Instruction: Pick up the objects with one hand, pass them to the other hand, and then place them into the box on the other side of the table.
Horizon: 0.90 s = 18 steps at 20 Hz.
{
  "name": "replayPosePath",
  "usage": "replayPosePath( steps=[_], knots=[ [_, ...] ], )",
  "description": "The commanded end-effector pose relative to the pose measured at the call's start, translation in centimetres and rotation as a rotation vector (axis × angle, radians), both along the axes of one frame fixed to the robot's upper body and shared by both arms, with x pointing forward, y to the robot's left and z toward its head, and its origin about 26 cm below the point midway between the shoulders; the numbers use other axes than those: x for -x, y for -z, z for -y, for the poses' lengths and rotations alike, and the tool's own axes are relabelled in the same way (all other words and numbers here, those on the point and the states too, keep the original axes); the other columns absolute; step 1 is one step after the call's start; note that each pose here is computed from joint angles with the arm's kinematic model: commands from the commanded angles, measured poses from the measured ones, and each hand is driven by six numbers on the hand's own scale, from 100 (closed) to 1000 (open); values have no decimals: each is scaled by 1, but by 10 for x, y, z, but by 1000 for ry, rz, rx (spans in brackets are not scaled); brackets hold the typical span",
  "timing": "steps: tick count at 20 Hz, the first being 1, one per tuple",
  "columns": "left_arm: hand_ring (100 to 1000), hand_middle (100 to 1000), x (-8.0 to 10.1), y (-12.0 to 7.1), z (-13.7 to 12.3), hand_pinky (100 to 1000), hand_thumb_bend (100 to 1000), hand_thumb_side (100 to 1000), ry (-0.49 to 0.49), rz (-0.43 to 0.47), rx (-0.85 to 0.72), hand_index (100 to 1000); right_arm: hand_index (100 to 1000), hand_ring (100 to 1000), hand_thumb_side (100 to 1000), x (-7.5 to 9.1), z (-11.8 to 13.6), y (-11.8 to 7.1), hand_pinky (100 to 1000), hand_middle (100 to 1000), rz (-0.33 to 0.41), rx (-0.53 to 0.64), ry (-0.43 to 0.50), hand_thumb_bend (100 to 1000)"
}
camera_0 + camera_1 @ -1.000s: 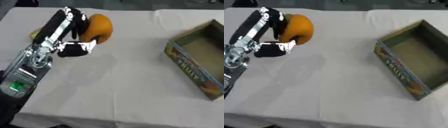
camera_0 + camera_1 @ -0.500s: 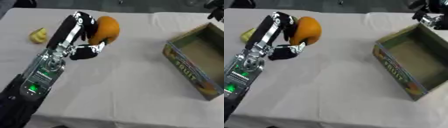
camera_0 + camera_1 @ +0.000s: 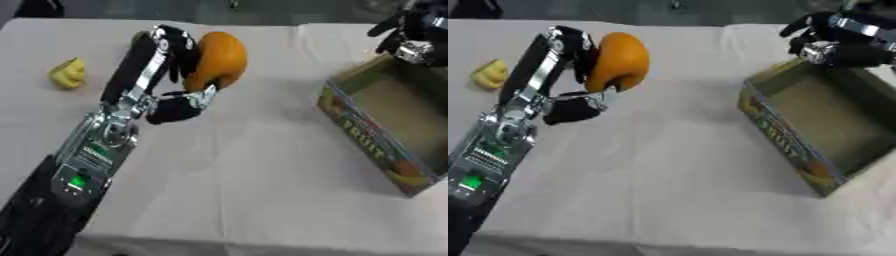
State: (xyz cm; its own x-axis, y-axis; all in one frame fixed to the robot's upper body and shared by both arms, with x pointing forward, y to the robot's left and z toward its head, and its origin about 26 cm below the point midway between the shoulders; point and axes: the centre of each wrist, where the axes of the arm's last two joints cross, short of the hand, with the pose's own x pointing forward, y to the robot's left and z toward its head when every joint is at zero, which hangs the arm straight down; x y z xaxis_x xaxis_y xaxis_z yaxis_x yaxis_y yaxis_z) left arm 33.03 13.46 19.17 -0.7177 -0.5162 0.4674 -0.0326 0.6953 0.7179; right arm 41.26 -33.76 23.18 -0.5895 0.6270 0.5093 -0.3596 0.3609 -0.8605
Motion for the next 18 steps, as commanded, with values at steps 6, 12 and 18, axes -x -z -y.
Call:
replayPosePath(
  steps=[6,12,18],
  knots=[
    [351,342,2,-13,19,298,100,128,103,49,50,427,830,728,646,-11,-13,-19,845,841,48,12,-19,100],
    [351,342,5,-19,34,299,100,134,165,69,69,427,831,722,679,-18,-22,-21,845,837,40,0,-39,100],
    [351,342,7,-23,47,299,100,142,216,83,87,427,829,718,681,-21,-32,-24,845,830,44,-3,-79,100]
  ],
)
